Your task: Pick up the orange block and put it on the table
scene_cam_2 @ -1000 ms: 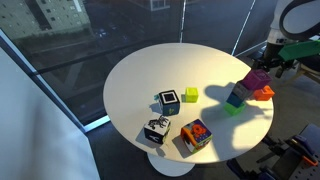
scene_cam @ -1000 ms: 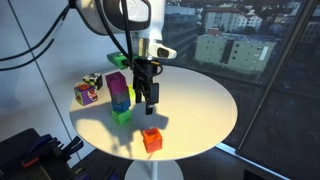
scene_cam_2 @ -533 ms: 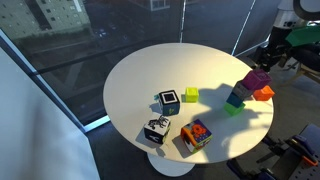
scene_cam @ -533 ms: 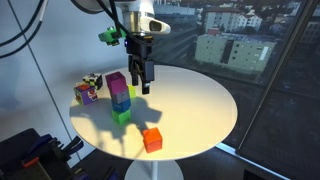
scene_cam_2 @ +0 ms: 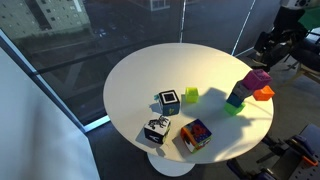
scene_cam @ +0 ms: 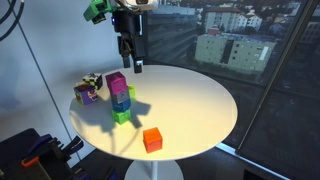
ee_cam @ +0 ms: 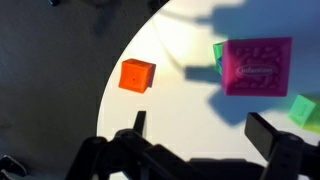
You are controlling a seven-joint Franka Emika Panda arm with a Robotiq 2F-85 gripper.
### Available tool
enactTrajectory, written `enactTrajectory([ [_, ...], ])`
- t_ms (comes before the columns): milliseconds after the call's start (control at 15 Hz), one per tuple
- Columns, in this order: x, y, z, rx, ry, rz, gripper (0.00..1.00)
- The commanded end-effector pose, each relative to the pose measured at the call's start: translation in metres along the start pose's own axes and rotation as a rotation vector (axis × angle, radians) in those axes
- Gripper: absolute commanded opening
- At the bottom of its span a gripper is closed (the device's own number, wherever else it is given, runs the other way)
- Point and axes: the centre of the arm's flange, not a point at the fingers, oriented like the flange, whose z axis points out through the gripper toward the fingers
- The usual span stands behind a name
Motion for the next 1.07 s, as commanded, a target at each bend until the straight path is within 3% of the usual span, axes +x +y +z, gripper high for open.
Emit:
enactTrajectory([
  [0, -0.017, -0.011, -0.026, 0.02, -0.035, -0.052, 1.0],
  [600, -0.069, -0.046, -0.06, 0.067, -0.174, -0.249, 1.0],
  [1000, -0.099, -0.051, -0.085, 0.077, -0.087, -0.364, 1.0],
])
